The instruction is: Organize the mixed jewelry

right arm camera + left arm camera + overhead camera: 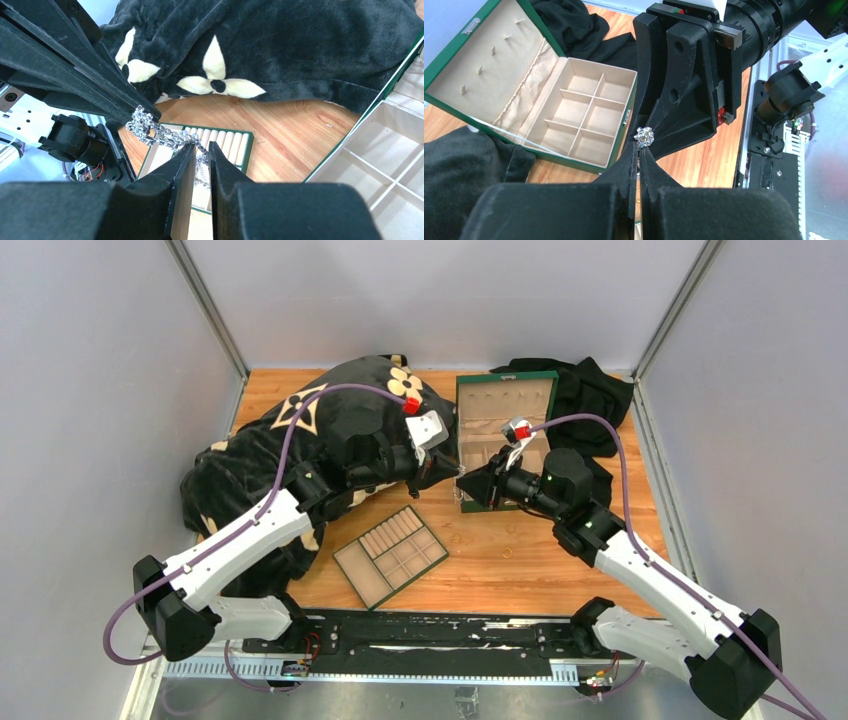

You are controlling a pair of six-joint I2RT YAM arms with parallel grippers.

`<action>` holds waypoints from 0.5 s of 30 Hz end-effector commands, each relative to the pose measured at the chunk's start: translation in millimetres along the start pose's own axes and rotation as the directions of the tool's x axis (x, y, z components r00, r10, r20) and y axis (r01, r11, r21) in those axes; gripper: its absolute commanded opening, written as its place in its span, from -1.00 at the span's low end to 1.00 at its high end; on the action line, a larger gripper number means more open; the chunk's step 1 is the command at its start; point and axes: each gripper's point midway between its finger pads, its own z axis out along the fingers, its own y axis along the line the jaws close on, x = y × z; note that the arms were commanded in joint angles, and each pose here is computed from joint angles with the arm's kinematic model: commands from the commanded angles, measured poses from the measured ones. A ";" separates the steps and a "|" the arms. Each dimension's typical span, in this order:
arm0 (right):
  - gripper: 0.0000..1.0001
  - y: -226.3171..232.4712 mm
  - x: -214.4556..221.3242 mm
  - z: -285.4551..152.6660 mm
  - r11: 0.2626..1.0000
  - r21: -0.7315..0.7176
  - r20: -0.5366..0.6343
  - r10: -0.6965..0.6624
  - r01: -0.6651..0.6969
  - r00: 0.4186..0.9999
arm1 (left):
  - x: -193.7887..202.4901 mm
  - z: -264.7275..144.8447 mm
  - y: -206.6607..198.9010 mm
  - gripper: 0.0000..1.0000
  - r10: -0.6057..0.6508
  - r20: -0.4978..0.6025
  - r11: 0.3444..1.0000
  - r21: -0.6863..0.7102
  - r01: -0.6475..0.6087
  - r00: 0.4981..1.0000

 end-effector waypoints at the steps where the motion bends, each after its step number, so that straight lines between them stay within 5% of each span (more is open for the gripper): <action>1: -0.60 12.2 -17.4 0.4 0.999 -0.037 0.052 -0.022 0.024 0.998 | -12.2 -6.2 -0.9 -1.00 0.019 0.034 1.000 -0.001 -0.019 0.999; 6: -0.70 12.3 -13.0 2.4 0.999 -0.042 0.032 -0.003 0.005 0.999 | -13.2 -6.6 -0.6 -1.00 0.020 0.037 1.000 -0.004 -0.020 0.999; 11: -1.00 9.2 -8.7 -0.3 1.000 -0.024 0.026 -0.001 0.002 1.000 | -13.4 -7.5 -0.1 -1.00 0.021 0.038 1.000 -0.009 -0.021 0.999; 15: -1.00 6.1 -6.8 -4.0 1.000 0.000 0.016 -0.001 0.001 1.000 | -13.2 -7.5 -0.3 -1.00 0.021 0.038 1.000 -0.008 -0.021 0.999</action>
